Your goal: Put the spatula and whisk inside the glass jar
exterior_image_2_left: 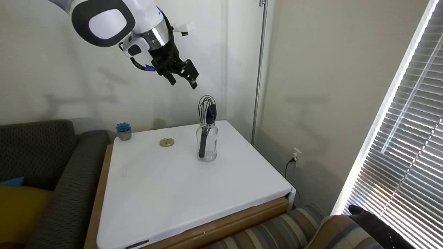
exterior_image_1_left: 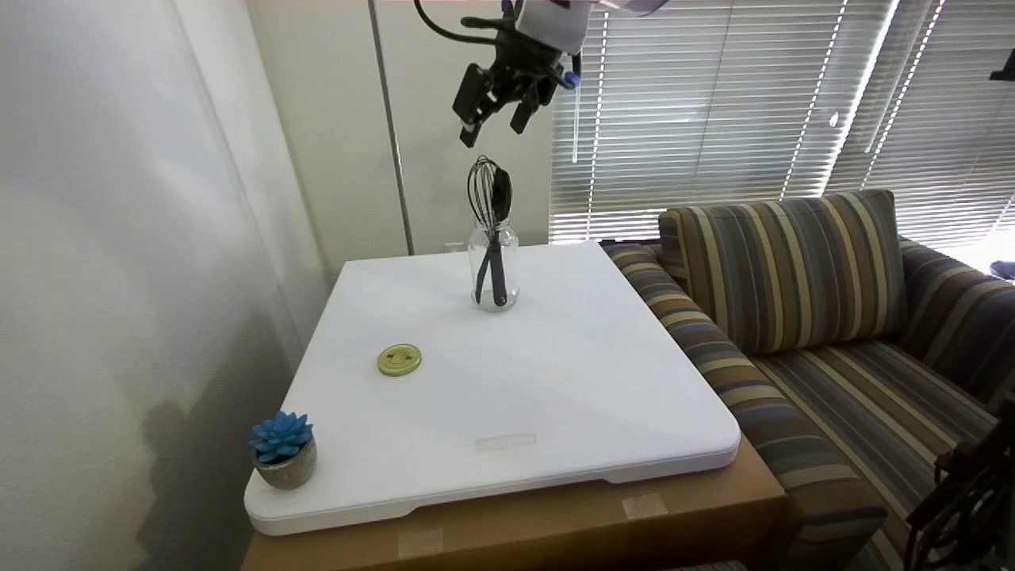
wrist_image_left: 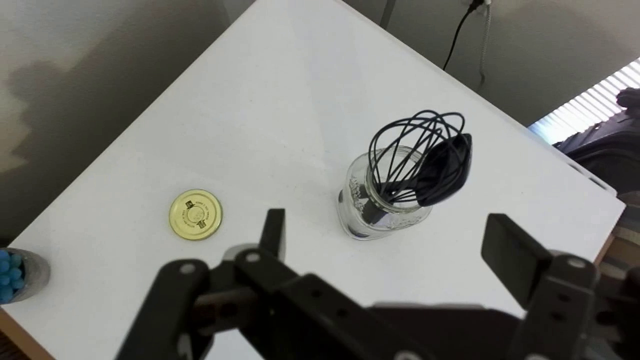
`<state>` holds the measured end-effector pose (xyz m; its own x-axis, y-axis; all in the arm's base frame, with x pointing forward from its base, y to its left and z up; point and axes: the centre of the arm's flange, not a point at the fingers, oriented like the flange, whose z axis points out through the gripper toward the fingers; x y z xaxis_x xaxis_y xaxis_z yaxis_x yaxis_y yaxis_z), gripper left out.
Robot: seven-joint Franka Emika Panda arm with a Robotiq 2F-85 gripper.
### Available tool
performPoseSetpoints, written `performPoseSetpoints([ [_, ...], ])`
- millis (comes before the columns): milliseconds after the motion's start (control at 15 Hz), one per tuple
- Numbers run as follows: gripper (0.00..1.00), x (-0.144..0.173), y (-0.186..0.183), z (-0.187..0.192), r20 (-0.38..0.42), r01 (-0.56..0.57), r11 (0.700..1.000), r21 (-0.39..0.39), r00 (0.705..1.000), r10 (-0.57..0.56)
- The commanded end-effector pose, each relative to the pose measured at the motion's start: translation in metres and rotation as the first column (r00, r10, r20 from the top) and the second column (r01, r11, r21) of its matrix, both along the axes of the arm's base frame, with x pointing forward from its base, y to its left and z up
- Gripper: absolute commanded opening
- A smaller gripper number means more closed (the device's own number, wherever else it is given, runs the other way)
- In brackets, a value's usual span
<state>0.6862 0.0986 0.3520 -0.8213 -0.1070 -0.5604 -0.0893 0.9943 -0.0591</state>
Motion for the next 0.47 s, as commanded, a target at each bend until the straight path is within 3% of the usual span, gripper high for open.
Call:
performPoseSetpoints([
  [0,1.0,-0.001,0.0033,0.0046,-0.002,-0.007,1.0,-0.003,1.0,0.007],
  [400,1.0,-0.003,0.0104,0.0103,-0.003,-0.019,1.0,-0.008,1.0,0.019],
])
